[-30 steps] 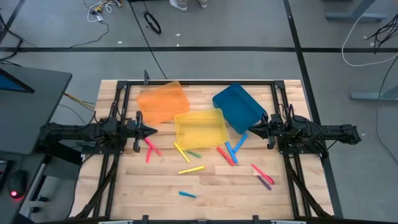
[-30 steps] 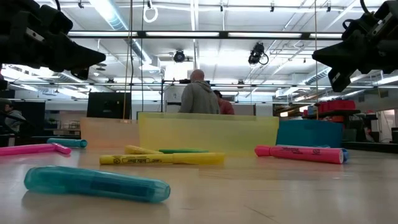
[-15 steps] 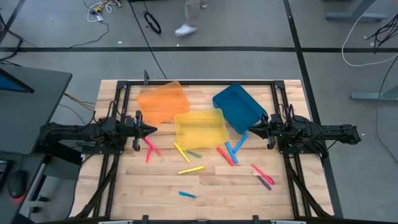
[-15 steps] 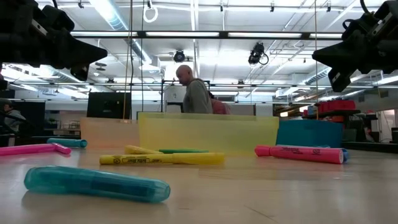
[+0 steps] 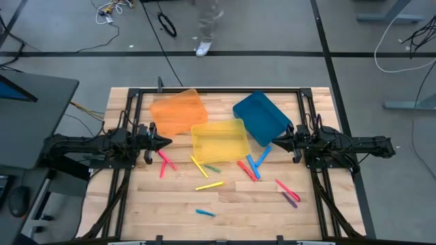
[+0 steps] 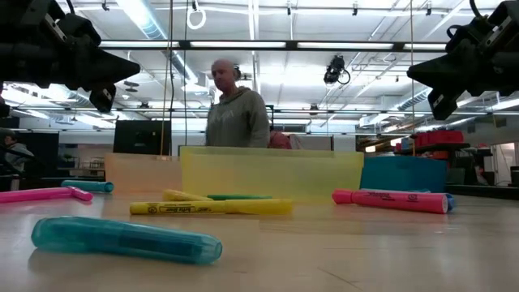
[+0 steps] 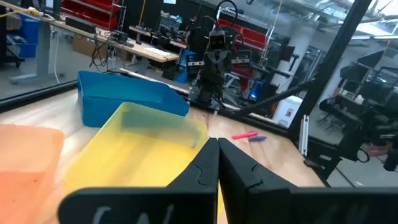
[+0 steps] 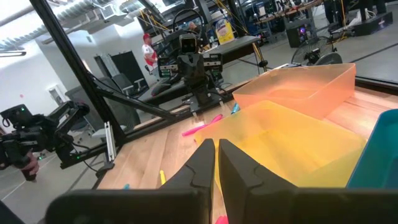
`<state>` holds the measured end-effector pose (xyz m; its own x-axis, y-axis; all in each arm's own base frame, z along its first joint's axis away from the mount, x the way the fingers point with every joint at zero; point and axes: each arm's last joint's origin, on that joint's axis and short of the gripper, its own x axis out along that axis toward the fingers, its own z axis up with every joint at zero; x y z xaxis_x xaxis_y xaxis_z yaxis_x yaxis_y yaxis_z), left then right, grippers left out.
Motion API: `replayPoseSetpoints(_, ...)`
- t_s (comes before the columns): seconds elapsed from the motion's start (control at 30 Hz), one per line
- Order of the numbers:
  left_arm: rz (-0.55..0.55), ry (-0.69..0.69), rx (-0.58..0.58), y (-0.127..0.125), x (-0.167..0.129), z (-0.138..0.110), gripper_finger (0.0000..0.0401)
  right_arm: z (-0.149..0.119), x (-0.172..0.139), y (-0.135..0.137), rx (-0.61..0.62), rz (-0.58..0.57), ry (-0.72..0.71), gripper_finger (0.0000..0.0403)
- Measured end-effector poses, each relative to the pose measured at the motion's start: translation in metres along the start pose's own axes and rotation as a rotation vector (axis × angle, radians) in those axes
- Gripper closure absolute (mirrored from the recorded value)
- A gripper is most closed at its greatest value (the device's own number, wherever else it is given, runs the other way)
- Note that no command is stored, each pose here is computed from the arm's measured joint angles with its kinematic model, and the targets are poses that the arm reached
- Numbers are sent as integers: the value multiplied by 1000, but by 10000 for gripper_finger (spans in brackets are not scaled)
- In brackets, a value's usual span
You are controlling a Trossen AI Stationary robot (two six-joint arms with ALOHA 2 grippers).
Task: Pick & Place Markers
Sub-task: Put the bottom medium pink highlighter pen into the yellow bin
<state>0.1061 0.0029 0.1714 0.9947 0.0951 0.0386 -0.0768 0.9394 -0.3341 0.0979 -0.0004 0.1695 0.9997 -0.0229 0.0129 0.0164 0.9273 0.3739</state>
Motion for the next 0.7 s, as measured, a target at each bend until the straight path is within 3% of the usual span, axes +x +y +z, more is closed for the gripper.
replayPoseSetpoints(0.17,3,-198,10,-4,-2,18,396,0,0,0,0,0,0,378)
replayPoseSetpoints(0.4,2,-557,182,-12,-14,49,396,4,0,0,-144,-25,-52,378)
replayPoseSetpoints(0.53,19,-620,237,-13,-18,54,396,18,-2,5,-110,7,-206,378)
replayPoseSetpoints(0.7,34,-650,272,-14,-19,56,396,46,-13,14,-137,32,-532,378)
